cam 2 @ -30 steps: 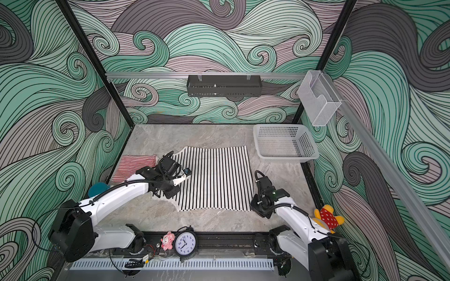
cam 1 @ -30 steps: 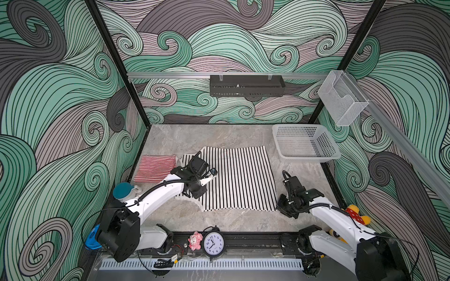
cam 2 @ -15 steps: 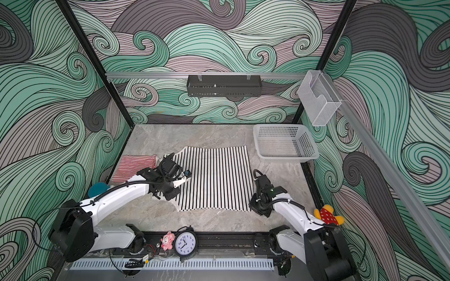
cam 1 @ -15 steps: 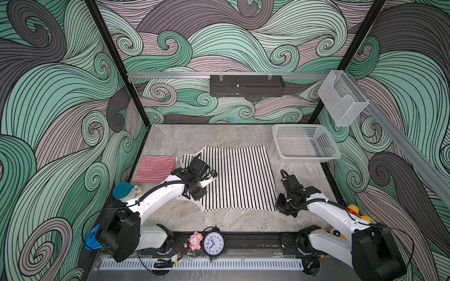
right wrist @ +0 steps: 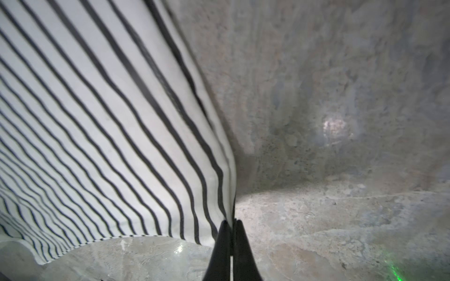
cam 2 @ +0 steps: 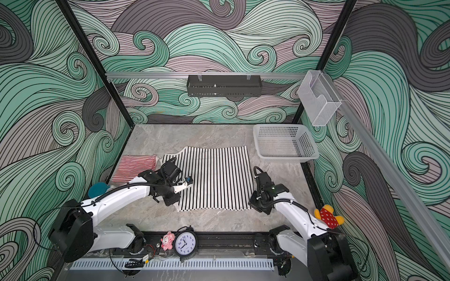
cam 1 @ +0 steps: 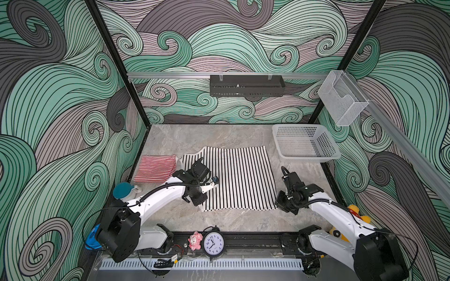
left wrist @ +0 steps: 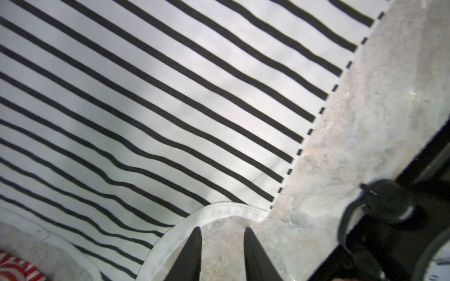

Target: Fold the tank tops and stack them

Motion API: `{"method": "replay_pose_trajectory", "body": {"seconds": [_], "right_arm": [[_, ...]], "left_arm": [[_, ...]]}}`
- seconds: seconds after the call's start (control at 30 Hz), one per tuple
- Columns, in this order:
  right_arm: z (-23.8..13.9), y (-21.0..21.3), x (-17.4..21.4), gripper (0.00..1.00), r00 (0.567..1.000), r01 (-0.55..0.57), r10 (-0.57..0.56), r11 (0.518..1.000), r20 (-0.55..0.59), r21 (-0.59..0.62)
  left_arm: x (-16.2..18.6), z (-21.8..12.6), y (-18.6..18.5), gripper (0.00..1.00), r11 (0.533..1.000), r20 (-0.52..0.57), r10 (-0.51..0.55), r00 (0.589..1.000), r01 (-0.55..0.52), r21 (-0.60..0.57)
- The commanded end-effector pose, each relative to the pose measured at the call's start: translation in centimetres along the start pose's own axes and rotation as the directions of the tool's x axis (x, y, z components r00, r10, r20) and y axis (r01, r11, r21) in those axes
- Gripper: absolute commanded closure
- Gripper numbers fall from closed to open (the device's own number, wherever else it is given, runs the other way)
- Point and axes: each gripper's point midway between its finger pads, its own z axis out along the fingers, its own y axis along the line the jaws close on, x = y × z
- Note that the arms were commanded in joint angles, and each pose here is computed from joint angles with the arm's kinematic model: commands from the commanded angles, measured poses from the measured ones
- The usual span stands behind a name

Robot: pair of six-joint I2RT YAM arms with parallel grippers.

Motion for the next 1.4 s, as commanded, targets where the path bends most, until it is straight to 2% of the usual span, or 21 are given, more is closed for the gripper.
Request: {"method": "replay_pose_trajectory", "body": {"seconds": [0.0, 0.2, 0.37, 0.57, 0.87, 1.13, 1.37], "right_arm": [[-1.3, -0.1, 0.0, 1.00, 1.000, 0.019, -0.019, 1.000, 0.005, 0.023], [-1.6, 0.1, 0.0, 1.00, 1.000, 0.023, -0.023, 1.000, 0.009, 0.015], [-1.6, 0.5, 0.0, 1.00, 0.999, 0.032, -0.032, 0.999, 0.009, 0.002], [-1.6, 0.6, 0.0, 1.00, 0.999, 0.034, -0.034, 0.999, 0.012, -0.003], [-1.3, 0.7, 0.1, 1.00, 0.999, 0.039, -0.039, 0.999, 0.007, -0.006], [-0.9, 0.7, -0.1, 1.00, 0.999, 0.042, -0.042, 0.999, 0.006, 0.001], [-0.5, 1.1, -0.2, 1.00, 0.999, 0.038, -0.038, 0.999, -0.003, -0.010]], "left_arm": [[1.1, 0.4, -2.5, 0.64, 0.992, -0.028, 0.061, 0.998, -0.058, 0.108], [2.0, 1.9, -3.1, 0.64, 0.990, -0.093, 0.094, 0.991, -0.083, 0.112], [2.3, 2.9, -3.2, 0.70, 0.991, -0.138, 0.107, 0.985, -0.096, 0.089], [2.7, 3.9, -3.7, 0.72, 0.987, -0.187, 0.142, 0.972, -0.125, 0.099], [2.4, 4.8, -2.9, 0.72, 0.989, -0.227, 0.145, 0.963, -0.141, 0.034], [1.2, 2.2, -3.3, 0.71, 0.984, -0.134, 0.176, 0.975, -0.175, 0.019], [1.3, 2.9, -2.9, 0.70, 0.984, -0.162, 0.176, 0.971, -0.176, 0.013]]}}
